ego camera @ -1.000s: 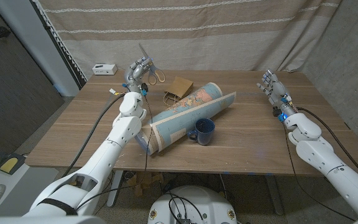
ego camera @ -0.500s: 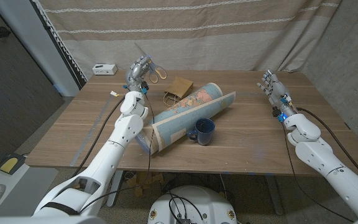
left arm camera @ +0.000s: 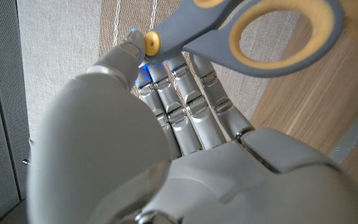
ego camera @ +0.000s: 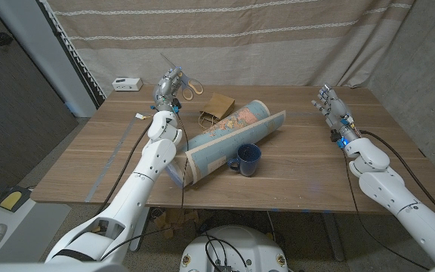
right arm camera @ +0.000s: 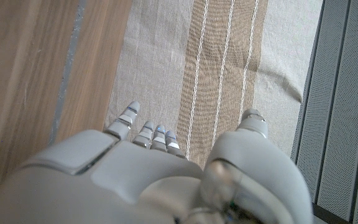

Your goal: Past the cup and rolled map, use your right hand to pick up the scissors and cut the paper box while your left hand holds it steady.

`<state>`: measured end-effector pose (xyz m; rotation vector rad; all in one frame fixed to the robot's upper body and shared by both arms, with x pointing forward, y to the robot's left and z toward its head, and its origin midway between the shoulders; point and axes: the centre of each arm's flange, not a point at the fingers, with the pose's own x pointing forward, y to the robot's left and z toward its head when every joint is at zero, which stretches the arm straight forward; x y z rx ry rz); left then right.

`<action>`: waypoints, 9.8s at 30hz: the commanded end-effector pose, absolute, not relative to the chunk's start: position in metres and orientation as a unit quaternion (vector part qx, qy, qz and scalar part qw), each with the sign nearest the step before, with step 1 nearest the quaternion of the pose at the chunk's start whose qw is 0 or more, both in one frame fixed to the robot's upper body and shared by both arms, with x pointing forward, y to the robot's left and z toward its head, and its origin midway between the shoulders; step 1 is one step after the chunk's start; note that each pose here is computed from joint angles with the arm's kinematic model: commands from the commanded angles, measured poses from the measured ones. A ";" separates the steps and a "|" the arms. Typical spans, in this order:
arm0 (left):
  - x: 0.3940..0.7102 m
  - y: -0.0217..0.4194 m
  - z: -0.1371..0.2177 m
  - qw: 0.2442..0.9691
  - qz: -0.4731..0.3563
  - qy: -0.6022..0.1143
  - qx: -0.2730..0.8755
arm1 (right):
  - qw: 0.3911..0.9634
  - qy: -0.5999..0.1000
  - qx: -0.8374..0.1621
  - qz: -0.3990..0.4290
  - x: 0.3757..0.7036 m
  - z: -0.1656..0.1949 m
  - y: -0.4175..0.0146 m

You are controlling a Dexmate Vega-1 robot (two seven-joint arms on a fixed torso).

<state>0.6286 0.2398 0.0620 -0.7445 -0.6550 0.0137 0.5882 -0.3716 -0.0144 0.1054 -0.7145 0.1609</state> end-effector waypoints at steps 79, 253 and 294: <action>0.641 0.175 0.101 0.798 -0.106 -0.279 -0.523 | 0.921 -0.381 -0.045 0.070 0.541 0.033 -0.346; 0.629 0.146 0.123 0.794 -0.106 -0.191 -0.568 | 0.886 -0.413 -0.123 0.173 0.519 0.061 -0.262; 0.634 0.132 0.123 0.807 -0.115 -0.165 -0.555 | 0.860 -0.455 -0.193 0.123 0.517 0.073 -0.227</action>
